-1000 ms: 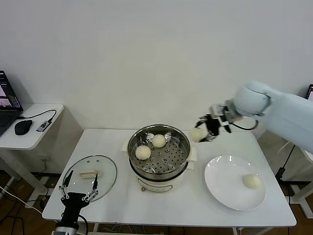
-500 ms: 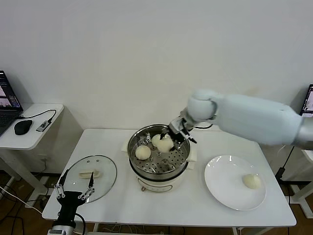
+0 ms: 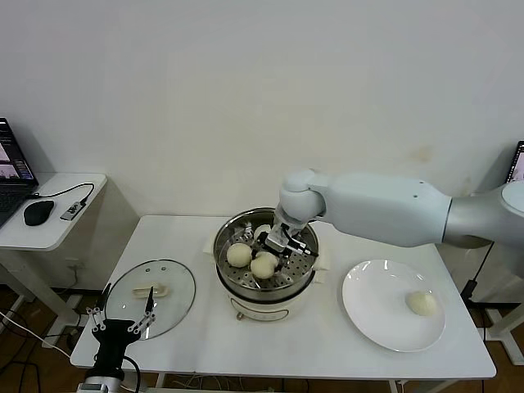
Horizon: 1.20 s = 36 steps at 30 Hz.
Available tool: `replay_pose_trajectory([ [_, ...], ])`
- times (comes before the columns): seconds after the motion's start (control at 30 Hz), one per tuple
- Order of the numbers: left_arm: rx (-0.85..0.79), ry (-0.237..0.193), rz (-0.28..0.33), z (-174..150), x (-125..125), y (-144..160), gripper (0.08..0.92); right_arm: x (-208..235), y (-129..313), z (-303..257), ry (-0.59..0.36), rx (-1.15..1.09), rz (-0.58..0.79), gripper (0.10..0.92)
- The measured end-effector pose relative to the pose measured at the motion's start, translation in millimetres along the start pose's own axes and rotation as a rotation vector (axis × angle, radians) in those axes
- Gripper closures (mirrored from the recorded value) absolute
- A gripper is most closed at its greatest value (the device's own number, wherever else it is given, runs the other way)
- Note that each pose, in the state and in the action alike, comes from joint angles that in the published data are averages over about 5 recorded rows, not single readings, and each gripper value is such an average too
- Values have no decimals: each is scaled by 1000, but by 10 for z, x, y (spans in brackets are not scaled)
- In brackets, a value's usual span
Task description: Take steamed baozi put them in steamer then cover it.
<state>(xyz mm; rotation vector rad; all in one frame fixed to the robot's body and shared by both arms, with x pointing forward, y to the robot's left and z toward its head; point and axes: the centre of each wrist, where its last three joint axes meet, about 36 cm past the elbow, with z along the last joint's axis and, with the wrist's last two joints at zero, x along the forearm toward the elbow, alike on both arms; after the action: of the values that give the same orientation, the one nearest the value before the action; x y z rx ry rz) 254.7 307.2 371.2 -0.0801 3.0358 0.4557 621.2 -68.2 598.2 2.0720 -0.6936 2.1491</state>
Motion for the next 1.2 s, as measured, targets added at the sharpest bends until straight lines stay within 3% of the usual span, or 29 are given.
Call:
replay_pose_trajectory([
  [0.5, 5, 2, 0, -3, 25, -26, 177, -38, 3, -68, -20, 80, -62, 403],
  [0.6, 5, 1, 0, -5, 25, -27, 177, -41, 7, -77, -27, 83, -61, 376],
  [0.83, 5, -2, 1, -8, 12, -30, 177, 68, 19, -69, -31, 70, -48, 216],
  [1.2, -9, -18, 5, -25, -49, 4, 177, 591, 246, 162, 47, -109, 18, 199],
])
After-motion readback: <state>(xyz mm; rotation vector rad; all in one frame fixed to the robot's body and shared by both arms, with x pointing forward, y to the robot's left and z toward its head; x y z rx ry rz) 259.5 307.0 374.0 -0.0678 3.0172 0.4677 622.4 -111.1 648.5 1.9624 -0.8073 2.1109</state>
